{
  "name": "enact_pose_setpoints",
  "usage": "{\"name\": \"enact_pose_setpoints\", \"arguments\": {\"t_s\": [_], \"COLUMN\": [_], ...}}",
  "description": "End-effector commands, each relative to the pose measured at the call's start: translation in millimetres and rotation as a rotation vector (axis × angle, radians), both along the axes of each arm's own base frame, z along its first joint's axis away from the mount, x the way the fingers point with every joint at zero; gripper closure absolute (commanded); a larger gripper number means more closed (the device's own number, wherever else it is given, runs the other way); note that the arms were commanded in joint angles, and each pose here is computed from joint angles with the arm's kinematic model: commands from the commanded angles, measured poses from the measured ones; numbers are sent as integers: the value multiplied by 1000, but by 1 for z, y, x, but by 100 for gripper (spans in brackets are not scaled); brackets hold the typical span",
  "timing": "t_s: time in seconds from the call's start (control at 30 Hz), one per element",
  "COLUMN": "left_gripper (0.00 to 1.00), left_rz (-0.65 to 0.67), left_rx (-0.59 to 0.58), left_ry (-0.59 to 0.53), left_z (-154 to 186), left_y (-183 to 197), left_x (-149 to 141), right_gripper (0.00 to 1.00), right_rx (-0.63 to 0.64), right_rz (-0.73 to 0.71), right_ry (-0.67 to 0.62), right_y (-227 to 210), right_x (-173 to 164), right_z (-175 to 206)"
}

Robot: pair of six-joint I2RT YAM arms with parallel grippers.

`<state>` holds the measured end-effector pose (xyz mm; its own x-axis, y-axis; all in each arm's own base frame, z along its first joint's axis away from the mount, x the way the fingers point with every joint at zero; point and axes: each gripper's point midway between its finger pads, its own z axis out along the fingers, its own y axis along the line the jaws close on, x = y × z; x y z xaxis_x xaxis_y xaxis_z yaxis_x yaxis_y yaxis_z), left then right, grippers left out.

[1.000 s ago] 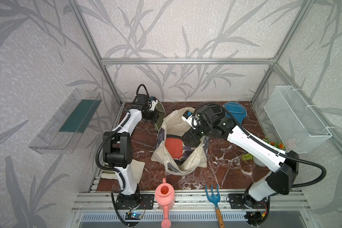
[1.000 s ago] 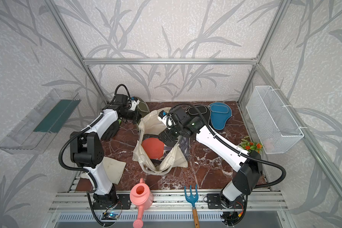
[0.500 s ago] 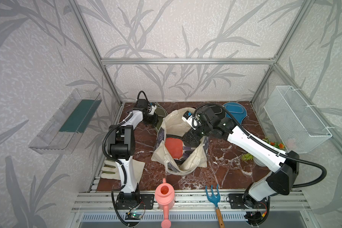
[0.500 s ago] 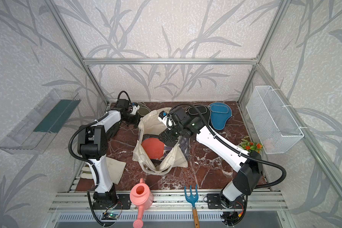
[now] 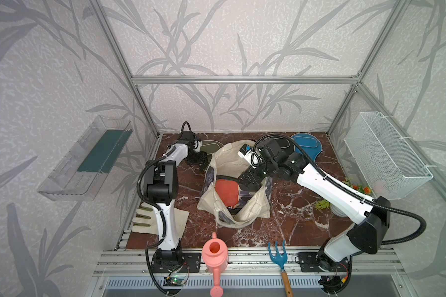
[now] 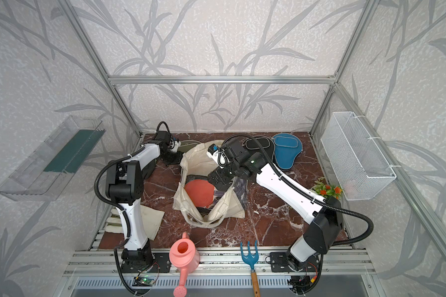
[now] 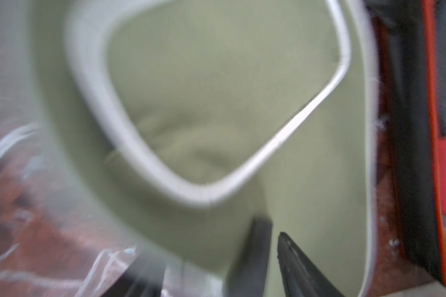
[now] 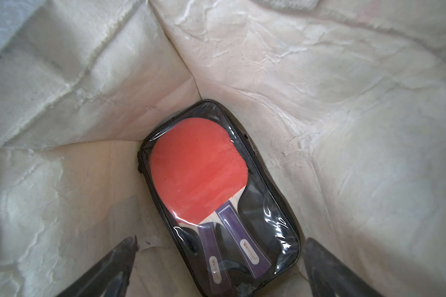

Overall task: Remove the ping pong set from the canvas bag
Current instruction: Place the ping pong set at the center of the board, then adjust the canvas bag at the center of the board.

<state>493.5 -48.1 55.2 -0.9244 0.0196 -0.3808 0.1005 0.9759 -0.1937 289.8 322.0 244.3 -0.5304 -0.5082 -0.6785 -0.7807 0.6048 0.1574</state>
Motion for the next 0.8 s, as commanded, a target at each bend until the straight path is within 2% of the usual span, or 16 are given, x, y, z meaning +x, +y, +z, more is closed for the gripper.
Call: {"name": "enact_pose_setpoints", "arguments": {"t_s": [0.0, 0.17, 0.27, 0.37, 0.5, 0.6, 0.7, 0.77], "left_gripper": [23, 19, 17, 11, 8, 8, 1, 1], "left_rz": [38, 49, 45, 27, -43, -108, -159, -207], "left_rx": [100, 128, 124, 113, 101, 84, 46, -16], "left_ry": [1, -28, -84, -174, -291, -363, -446, -502], "left_z": [11, 28, 58, 106, 176, 219, 259, 280], "left_y": [16, 22, 21, 16, -2, -23, -44, -62], "left_x": [1, 1, 3, 3, -6, -21, -40, -56], "right_gripper": [1, 1, 1, 1, 1, 1, 1, 1], "right_rx": [4, 6, 5, 6, 1, 6, 13, 12], "right_rz": [-4, -11, -9, -6, -8, -9, -9, -12], "right_ry": [-13, -15, -24, -32, -35, -30, -28, -29], "right_y": [-8, -12, -13, -15, -18, -18, -18, -19], "right_x": [-2, 0, 0, -2, -2, -3, -5, -6], "right_z": [11, 12, 16, 19, 19, 17, 18, 17]}}
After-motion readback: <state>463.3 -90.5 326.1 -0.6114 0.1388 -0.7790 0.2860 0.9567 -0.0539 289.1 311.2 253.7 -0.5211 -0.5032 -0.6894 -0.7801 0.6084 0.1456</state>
